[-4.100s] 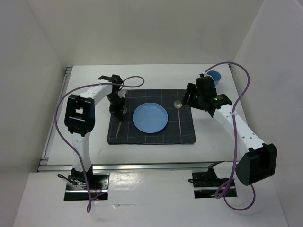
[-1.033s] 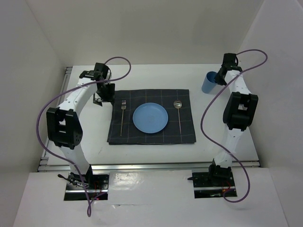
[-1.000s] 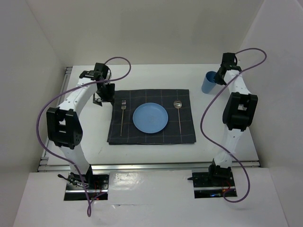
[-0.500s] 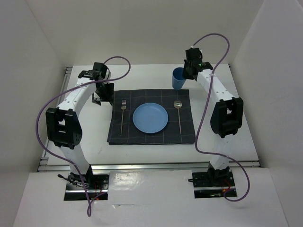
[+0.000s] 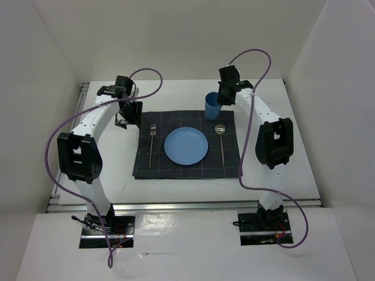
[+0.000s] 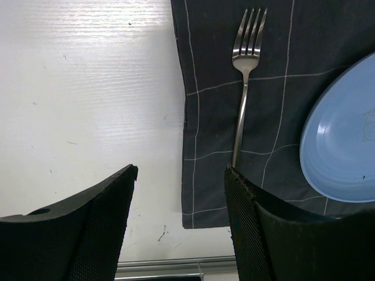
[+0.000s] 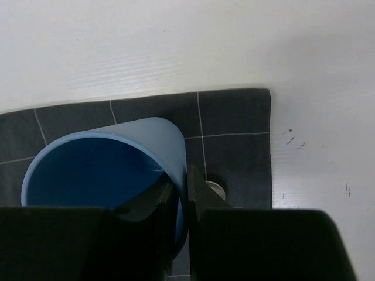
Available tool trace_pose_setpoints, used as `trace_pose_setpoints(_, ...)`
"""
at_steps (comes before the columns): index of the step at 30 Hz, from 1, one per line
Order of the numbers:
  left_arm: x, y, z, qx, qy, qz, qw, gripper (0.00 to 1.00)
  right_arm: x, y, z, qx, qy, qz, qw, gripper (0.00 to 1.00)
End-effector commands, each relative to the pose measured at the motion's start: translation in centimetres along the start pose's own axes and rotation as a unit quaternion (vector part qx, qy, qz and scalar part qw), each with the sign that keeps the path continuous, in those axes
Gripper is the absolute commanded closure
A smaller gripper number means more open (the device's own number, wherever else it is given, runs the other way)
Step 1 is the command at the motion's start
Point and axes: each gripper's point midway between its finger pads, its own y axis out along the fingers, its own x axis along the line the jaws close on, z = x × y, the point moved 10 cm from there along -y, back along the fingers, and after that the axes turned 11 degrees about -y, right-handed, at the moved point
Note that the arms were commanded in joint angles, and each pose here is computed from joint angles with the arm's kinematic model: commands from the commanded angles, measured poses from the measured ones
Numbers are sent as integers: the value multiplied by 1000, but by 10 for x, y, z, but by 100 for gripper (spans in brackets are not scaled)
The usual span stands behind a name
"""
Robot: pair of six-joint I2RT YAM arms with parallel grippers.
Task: Set the dinner table for one person
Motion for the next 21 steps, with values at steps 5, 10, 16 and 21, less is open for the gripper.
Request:
trace_pose_setpoints(5, 0, -4, -6, -6, 4, 2, 1000, 31, 4, 10, 13, 31, -3, 5, 1000, 100)
trace_pose_setpoints(10, 1, -4, -6, -6, 9, 2, 1000, 31, 5, 12, 17, 38, -4, 0, 999, 91)
trace_pose_setpoints(16, 1, -4, -6, -8, 9, -3, 1000, 31, 6, 15, 19, 44, -5, -4, 999, 62)
trace_pose_setpoints(21, 2, -8, -7, -15, 8, -6, 1000, 31, 6, 2, 6, 15, 1, -15, 1000, 43)
